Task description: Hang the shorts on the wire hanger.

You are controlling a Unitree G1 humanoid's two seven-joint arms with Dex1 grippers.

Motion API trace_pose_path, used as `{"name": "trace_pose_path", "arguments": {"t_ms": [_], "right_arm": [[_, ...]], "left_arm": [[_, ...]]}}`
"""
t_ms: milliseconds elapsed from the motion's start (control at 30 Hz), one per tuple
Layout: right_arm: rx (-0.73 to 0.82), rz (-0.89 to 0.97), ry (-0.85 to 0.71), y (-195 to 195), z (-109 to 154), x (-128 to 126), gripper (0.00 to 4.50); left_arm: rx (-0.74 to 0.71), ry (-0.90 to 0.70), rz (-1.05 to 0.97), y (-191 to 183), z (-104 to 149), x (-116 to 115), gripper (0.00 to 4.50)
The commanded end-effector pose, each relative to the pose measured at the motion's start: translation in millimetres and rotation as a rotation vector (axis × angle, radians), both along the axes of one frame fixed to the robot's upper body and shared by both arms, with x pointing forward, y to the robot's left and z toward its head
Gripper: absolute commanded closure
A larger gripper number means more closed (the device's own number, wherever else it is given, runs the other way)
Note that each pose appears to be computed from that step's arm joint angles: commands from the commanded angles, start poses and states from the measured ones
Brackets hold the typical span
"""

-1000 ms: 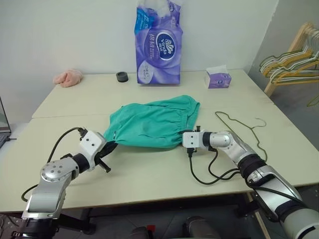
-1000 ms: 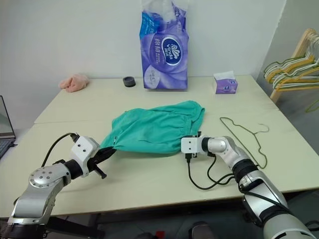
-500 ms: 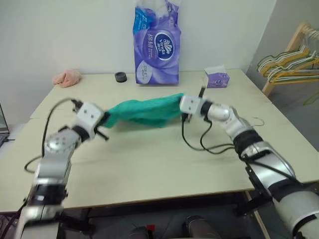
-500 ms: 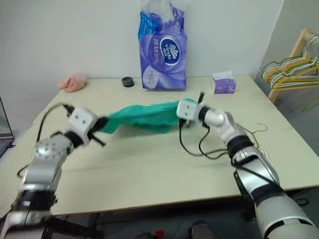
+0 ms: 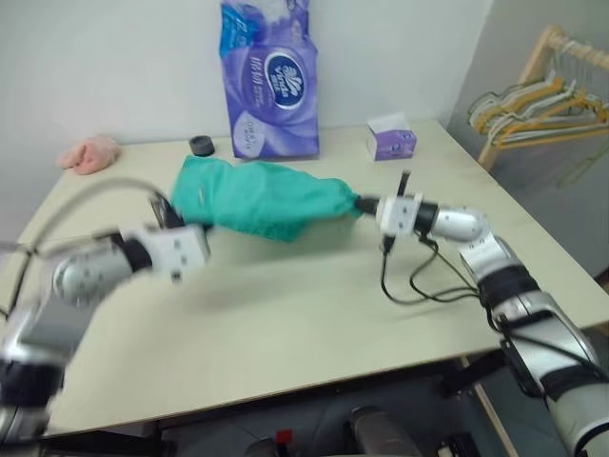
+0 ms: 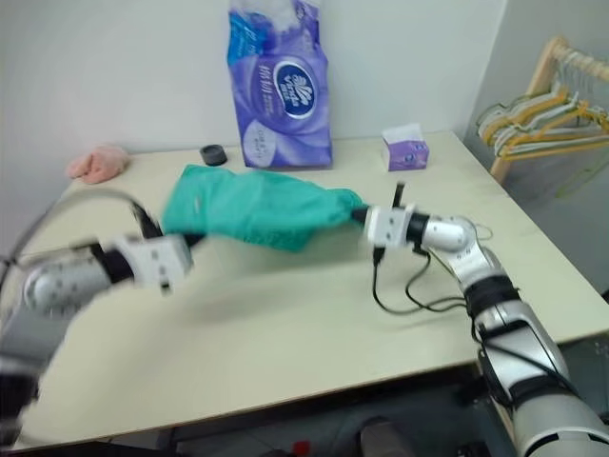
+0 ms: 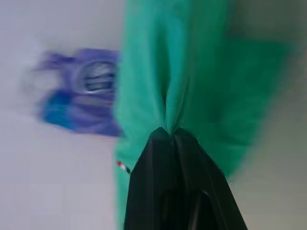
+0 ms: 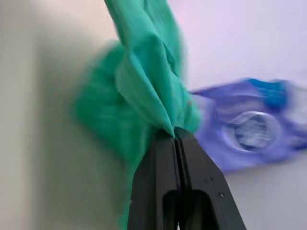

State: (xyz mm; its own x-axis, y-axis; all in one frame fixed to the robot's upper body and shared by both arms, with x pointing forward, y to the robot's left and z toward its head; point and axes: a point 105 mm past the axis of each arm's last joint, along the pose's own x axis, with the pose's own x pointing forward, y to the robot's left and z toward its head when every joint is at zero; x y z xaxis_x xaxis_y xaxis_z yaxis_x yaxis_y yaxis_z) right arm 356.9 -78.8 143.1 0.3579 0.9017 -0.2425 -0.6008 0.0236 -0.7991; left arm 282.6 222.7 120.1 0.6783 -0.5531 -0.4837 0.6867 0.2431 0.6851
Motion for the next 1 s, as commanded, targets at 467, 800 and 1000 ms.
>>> {"name": "trace_pose_path", "arguments": {"t_ms": [467, 800, 1000], "right_arm": [[-0.364, 0.218, 0.369, -22, -39, -88, 4.47], [-0.47, 0.201, 0.396, -39, -48, -91, 4.47], [-0.473, 0.228, 0.438, -37, -49, -100, 4.47]], "left_arm": [[-0.095, 0.744, -0.141, -33, -52, -125, 4.5], [-0.126, 0.756, -0.145, -44, -55, -129, 4.5], [-0.152, 0.786, -0.158, -50, -59, -135, 4.5]]}}
